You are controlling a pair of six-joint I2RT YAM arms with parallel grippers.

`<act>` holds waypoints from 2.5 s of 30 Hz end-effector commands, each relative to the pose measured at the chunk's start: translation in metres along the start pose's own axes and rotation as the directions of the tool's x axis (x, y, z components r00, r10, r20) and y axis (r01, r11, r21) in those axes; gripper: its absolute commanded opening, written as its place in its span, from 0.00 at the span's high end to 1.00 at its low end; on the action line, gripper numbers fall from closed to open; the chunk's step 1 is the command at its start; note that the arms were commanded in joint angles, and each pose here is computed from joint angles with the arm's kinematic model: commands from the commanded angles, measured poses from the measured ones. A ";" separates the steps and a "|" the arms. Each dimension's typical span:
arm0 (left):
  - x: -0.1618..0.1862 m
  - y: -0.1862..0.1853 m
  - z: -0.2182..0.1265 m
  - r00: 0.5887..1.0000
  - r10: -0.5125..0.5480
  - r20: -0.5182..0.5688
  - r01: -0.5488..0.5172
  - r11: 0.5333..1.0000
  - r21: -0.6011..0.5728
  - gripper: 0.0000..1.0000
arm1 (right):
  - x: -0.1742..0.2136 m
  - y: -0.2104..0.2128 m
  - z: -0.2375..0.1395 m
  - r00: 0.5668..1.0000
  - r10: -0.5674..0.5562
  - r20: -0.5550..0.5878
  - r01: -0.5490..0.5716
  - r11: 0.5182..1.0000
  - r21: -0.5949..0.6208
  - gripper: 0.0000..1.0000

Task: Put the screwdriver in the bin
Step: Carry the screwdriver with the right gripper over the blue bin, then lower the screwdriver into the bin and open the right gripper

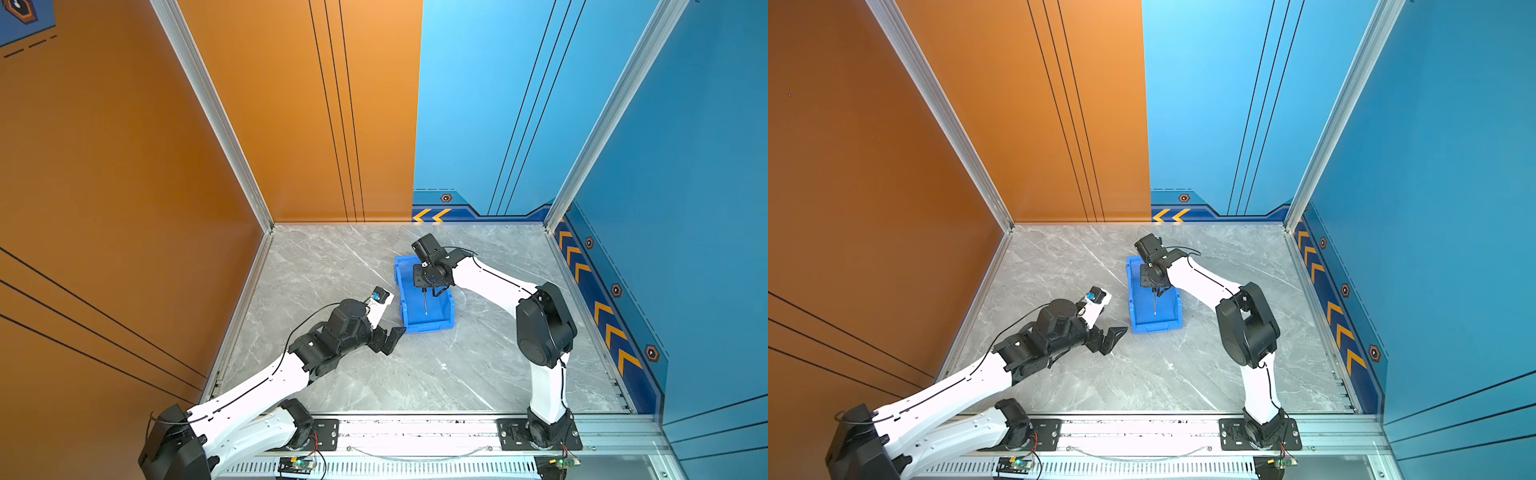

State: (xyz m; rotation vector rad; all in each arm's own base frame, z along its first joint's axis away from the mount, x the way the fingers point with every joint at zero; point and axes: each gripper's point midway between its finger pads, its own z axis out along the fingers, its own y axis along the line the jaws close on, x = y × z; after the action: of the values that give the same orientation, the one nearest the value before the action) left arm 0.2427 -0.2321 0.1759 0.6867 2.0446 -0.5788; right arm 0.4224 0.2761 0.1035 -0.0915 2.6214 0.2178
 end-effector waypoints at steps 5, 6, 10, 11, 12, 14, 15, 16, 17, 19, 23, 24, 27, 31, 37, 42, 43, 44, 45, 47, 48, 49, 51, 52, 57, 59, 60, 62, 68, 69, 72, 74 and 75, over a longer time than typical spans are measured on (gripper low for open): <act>-0.013 -0.004 -0.002 1.000 0.002 0.031 -0.003 1.000 0.029 0.02 | -0.009 0.004 0.021 1.000 -0.006 -0.007 0.006 1.000 -0.002 1.00; -0.013 -0.003 -0.002 0.999 0.002 0.032 -0.003 1.000 0.027 0.02 | -0.008 0.002 0.024 1.000 -0.001 -0.011 0.001 1.000 0.002 1.00; -0.011 0.000 -0.003 0.999 -0.002 0.034 0.001 1.000 0.020 0.02 | -0.004 0.000 0.035 1.000 0.003 -0.029 -0.002 1.000 0.016 1.00; -0.011 0.000 -0.004 0.999 -0.003 0.035 0.002 1.000 0.019 0.02 | -0.002 -0.001 0.037 0.999 0.001 -0.034 0.000 1.000 0.019 1.00; -0.011 0.001 -0.004 0.999 -0.003 0.035 0.003 1.000 0.016 0.02 | -0.002 -0.002 0.039 0.999 0.002 -0.035 -0.001 1.000 0.022 1.00; -0.011 0.002 -0.005 0.999 -0.005 0.040 0.004 1.000 0.013 0.02 | 0.001 -0.003 0.044 0.999 -0.001 -0.043 0.002 1.000 0.030 1.00; -0.011 0.003 -0.006 0.999 -0.007 0.042 0.006 1.000 0.011 0.02 | 0.003 -0.003 0.046 0.999 -0.001 -0.048 0.003 0.999 0.032 1.00; -0.011 0.004 -0.007 0.999 -0.009 0.044 0.009 1.000 0.007 0.02 | 0.004 -0.003 0.049 0.999 -0.001 -0.051 0.003 0.999 0.035 1.00; -0.010 0.005 -0.008 0.999 -0.011 0.045 0.011 1.000 0.004 0.02 | 0.005 -0.003 0.051 0.999 0.000 -0.053 0.002 0.999 0.039 1.00; -0.009 0.006 -0.010 0.999 -0.016 0.046 0.016 1.000 -0.001 0.02 | 0.006 -0.002 0.054 0.998 -0.002 -0.055 0.005 0.999 0.042 1.00; -0.006 0.009 -0.016 0.999 -0.021 0.048 0.022 1.000 -0.010 0.02 | 0.010 -0.002 0.062 0.998 -0.008 -0.068 0.011 0.999 0.050 1.00; -0.005 0.010 -0.017 0.999 -0.022 0.047 0.022 1.000 -0.013 0.02 | 0.011 -0.001 0.064 0.998 -0.008 -0.069 0.012 0.999 0.052 1.00; -0.003 0.012 -0.021 0.998 -0.027 0.050 0.028 0.999 -0.022 0.02 | 0.014 -0.003 0.068 0.997 -0.007 -0.075 0.012 0.998 0.064 1.00; -0.001 0.015 -0.025 0.998 -0.035 0.053 0.036 0.999 -0.030 0.02 | 0.017 -0.003 0.070 0.997 -0.011 -0.080 0.017 0.997 0.069 0.98; -0.001 0.016 -0.027 0.997 -0.042 0.058 0.044 0.998 -0.034 0.02 | 0.017 0.000 0.069 0.997 -0.025 -0.073 0.030 0.997 0.075 0.92; -0.001 0.016 -0.027 0.997 -0.043 0.059 0.045 0.999 -0.030 0.02 | 0.016 0.002 0.066 0.997 -0.034 -0.065 0.039 0.996 0.076 0.84; -0.001 0.017 -0.027 0.997 -0.044 0.058 0.046 0.998 -0.031 0.02 | 0.015 0.002 0.065 0.997 -0.036 -0.061 0.040 0.996 0.077 0.82; -0.001 0.017 -0.027 0.997 -0.044 0.058 0.046 0.998 -0.032 0.02 | 0.015 0.003 0.063 0.998 -0.037 -0.058 0.042 0.996 0.078 0.81; -0.001 0.017 -0.027 0.997 -0.044 0.058 0.046 0.998 -0.031 0.02 | 0.014 0.003 0.062 0.998 -0.038 -0.053 0.042 0.996 0.079 0.80; 0.000 0.016 -0.028 0.997 -0.046 0.059 0.048 0.998 -0.030 0.02 | 0.011 0.004 0.059 0.998 -0.042 -0.042 0.045 0.996 0.081 0.77; -0.001 0.016 -0.028 0.997 -0.046 0.062 0.048 0.998 -0.030 0.02 | 0.011 0.005 0.058 0.998 -0.045 -0.040 0.048 0.996 0.080 0.76; 0.000 0.016 -0.028 0.997 -0.048 0.061 0.050 0.998 -0.030 0.02 | 0.009 0.005 0.056 0.998 -0.046 -0.036 0.048 0.996 0.081 0.75; -0.001 0.017 -0.029 0.997 -0.049 0.064 0.051 0.998 -0.031 0.02 | 0.008 0.005 0.054 0.999 -0.047 -0.029 0.049 0.995 0.083 0.72; 0.000 0.017 -0.030 0.997 -0.051 0.066 0.053 0.998 -0.031 0.02 | 0.006 0.005 0.052 0.999 -0.047 -0.023 0.048 0.995 0.084 0.70; 0.001 0.017 -0.033 0.997 -0.049 0.065 0.052 0.998 -0.035 0.02 | -0.003 0.008 0.040 0.999 -0.052 0.012 0.051 0.995 0.082 0.65; 0.001 0.018 -0.035 0.997 -0.051 0.066 0.053 0.998 -0.041 0.02 | -0.008 0.010 0.032 0.998 -0.051 0.031 0.048 0.996 0.073 0.64; 0.001 0.018 -0.036 0.996 -0.053 0.068 0.056 0.997 -0.043 0.02 | -0.011 0.012 0.028 0.998 -0.050 0.041 0.047 0.997 0.068 0.63; 0.003 0.020 -0.036 0.996 -0.058 0.061 0.062 0.996 -0.056 0.02 | -0.017 0.015 0.018 0.997 -0.051 0.062 0.047 0.997 0.055 0.61; 0.020 0.038 -0.039 0.998 -0.069 -0.008 0.067 0.985 -0.162 0.02 | -0.029 0.029 -0.026 0.986 -0.088 0.143 0.084 0.996 0.031 0.51; 0.020 0.040 -0.039 0.998 -0.069 -0.008 0.066 0.983 -0.173 0.02 | -0.030 0.027 -0.032 0.985 -0.090 0.150 0.086 0.996 0.029 0.51; 0.019 0.044 -0.043 0.998 -0.070 0.002 0.069 0.977 -0.200 0.02 | -0.019 0.041 -0.051 0.980 -0.112 0.163 0.113 0.994 0.002 0.48; 0.018 0.047 -0.045 0.997 -0.074 0.009 0.074 0.973 -0.217 0.02 | -0.018 0.039 -0.061 0.978 -0.114 0.174 0.117 0.993 -0.001 0.47; 0.019 0.048 -0.047 0.997 -0.076 0.011 0.077 0.971 -0.225 0.02 | -0.017 0.038 -0.067 0.976 -0.121 0.181 0.124 0.992 -0.002 0.46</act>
State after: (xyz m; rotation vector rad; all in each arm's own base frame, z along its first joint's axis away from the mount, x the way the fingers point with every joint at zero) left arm 0.2356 -0.1769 0.1786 0.5295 2.0858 -0.4469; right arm 0.4086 0.3146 0.1753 -0.2071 2.4229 0.2498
